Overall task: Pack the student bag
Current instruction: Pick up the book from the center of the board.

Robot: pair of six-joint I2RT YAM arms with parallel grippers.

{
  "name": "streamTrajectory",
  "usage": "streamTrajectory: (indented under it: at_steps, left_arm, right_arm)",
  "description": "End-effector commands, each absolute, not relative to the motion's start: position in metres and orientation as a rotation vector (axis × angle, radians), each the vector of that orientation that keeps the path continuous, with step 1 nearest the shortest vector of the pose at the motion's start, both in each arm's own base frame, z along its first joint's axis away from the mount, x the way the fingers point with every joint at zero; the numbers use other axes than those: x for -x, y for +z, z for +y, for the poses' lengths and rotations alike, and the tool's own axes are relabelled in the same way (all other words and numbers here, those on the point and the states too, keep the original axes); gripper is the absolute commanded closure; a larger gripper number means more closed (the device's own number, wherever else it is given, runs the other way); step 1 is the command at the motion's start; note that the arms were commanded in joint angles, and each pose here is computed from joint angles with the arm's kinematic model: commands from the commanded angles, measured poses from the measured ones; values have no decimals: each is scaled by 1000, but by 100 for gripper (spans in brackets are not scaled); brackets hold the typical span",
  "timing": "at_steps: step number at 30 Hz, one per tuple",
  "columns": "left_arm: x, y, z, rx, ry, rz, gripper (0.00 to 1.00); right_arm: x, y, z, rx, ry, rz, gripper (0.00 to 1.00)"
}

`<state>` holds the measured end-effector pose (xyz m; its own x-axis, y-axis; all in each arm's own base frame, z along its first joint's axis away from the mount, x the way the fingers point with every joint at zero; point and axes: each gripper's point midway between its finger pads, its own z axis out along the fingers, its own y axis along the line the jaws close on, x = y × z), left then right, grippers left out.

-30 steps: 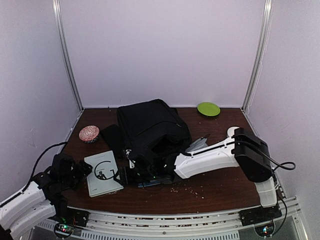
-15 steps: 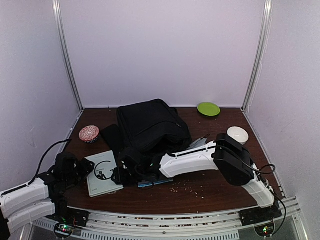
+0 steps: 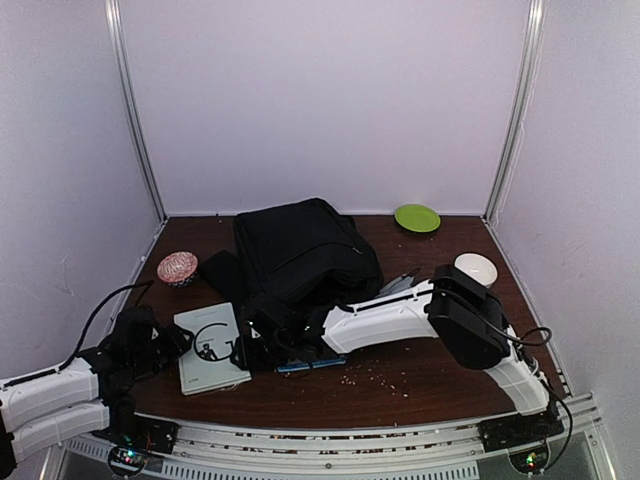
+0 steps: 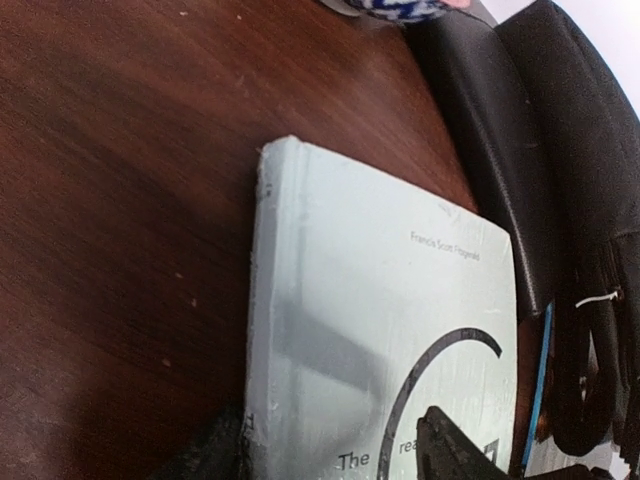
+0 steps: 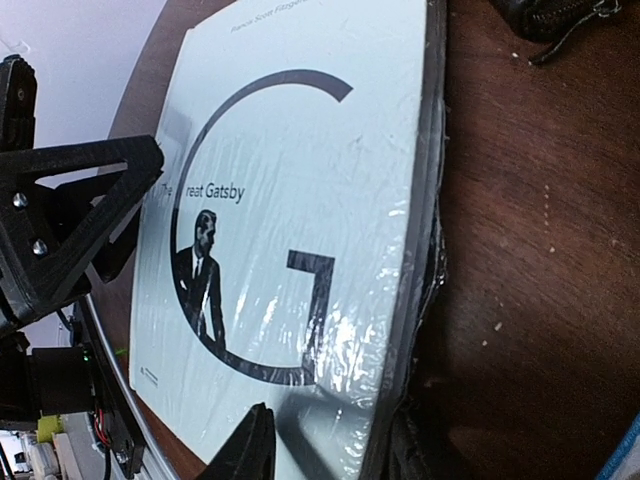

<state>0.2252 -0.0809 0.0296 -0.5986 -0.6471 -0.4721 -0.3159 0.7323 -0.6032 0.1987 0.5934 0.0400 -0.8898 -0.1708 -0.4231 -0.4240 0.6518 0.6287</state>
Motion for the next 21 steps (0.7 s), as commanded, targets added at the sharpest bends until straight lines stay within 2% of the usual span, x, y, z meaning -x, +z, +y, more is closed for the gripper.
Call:
streamTrajectory:
  at_steps: [1,12,21]
  left_arm:
    - [-165,-4,-132,551,-831,2544,43]
    - [-135,10,-169,399,-925,2615,47]
    - [-116,25,-224,97,-1003,2667,47]
  right_arm:
    - [-164,54,595,586,1173,2544,63]
    - [-130,69,551,610,1175,2545,64]
    - [-108,71,492,646,1110,2561,65]
